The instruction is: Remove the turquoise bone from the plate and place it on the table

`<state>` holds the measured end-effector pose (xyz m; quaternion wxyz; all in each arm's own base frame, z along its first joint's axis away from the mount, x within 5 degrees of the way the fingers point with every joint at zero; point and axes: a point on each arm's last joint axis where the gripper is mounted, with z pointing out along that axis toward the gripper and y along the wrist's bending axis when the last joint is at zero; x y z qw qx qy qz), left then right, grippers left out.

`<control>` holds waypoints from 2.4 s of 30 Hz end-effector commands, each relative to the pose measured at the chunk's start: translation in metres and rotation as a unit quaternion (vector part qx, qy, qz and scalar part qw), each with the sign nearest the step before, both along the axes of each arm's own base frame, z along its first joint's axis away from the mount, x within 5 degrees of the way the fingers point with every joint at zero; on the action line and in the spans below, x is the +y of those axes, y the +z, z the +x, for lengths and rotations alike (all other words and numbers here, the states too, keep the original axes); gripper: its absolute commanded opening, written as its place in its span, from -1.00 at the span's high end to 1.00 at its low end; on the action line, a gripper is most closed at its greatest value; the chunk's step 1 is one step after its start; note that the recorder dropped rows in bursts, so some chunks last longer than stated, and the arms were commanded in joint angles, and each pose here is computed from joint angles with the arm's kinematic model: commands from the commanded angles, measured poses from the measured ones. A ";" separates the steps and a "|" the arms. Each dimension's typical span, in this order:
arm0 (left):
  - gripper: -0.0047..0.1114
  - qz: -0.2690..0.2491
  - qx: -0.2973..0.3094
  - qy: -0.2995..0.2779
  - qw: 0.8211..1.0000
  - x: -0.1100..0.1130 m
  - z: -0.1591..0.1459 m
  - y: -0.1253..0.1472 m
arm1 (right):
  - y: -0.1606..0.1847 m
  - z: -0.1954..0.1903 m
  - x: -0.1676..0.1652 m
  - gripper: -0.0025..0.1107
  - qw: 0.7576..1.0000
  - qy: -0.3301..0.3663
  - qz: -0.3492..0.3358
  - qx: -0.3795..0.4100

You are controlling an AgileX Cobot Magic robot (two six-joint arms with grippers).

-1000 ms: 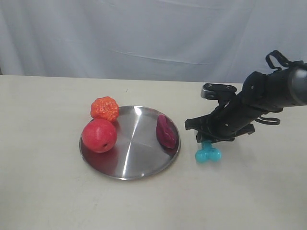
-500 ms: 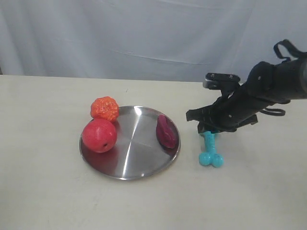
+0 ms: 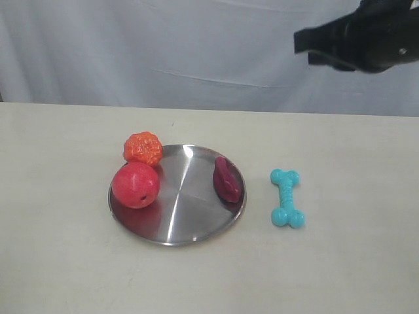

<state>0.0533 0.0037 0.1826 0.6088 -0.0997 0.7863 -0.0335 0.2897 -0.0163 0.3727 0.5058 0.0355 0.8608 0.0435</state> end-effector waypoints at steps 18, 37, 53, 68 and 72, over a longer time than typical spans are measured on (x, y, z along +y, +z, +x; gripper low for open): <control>0.92 0.002 -0.002 0.003 1.000 0.000 0.000 0.000 | 0.028 -0.216 0.022 0.96 0.963 0.015 -0.016 -0.268; 0.92 0.002 -0.002 0.003 1.000 0.000 0.000 0.000 | -0.011 -0.212 0.022 0.96 0.974 0.015 -0.011 -0.224; 0.92 0.002 -0.002 0.003 1.000 0.000 0.000 0.000 | -0.011 -0.212 0.022 0.96 0.974 0.015 -0.011 -0.224; 0.92 0.002 -0.002 0.003 1.000 0.000 0.000 0.000 | 0.000 -0.250 0.016 0.96 0.949 -0.030 -0.062 -0.308; 0.92 0.002 -0.002 0.003 1.000 0.000 0.000 0.000 | 0.002 -0.265 0.014 0.96 0.936 -0.075 -0.094 -0.332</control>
